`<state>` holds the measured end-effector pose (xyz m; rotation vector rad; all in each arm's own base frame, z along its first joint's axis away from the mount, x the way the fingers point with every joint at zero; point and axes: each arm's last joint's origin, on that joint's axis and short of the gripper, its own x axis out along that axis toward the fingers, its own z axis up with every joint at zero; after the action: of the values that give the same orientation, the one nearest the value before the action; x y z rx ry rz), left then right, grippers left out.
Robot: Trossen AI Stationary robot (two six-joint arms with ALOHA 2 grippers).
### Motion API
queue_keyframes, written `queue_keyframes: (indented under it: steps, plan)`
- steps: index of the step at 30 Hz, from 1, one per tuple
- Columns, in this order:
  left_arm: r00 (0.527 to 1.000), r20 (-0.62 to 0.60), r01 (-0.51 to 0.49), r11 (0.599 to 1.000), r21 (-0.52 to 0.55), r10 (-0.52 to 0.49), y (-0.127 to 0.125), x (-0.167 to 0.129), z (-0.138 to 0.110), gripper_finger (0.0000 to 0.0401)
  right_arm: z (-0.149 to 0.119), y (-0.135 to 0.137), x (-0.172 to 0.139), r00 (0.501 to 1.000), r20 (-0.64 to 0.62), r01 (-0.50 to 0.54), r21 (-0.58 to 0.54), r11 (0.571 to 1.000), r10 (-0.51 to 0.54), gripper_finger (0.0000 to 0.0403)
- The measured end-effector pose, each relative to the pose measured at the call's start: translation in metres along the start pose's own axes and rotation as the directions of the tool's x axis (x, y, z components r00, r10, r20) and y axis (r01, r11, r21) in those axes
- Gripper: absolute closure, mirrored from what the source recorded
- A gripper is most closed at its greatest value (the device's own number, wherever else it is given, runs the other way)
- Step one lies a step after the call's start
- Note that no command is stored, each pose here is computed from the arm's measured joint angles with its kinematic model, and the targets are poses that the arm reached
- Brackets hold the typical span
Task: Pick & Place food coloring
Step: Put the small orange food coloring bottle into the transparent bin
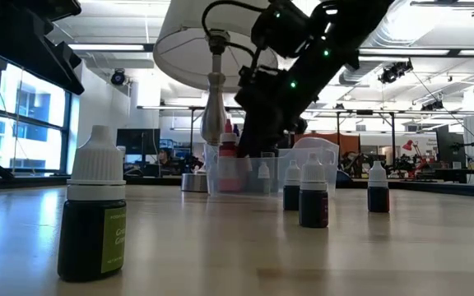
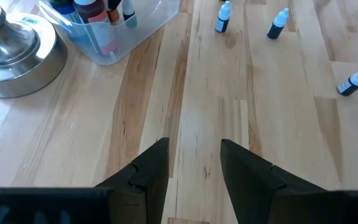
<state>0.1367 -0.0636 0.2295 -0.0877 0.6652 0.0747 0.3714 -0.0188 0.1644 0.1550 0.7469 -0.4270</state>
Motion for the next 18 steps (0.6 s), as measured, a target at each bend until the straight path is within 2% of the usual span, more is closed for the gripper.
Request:
queue_keyframes:
  steps: [4,9,18]
  plan:
    - [1.0,0.0,0.001,1.0,0.0,-0.001,-0.0001,0.0,0.0,0.0259,-0.0011,-0.0006,0.0019,1.0,0.004,0.031,-0.015,0.999,-0.031,0.0343]
    - [1.0,0.0,0.001,1.0,0.0,-0.001,0.0,-0.0001,0.0,0.0259,-0.0007,0.0004,0.0016,1.0,0.001,-0.002,-0.016,1.0,0.002,0.0328]
    - [1.0,0.0,0.002,1.0,-0.001,-0.002,-0.0001,0.0,0.0001,0.0259,-0.0019,0.0003,0.0025,1.0,-0.007,0.0,-0.026,1.0,0.0,0.0317]
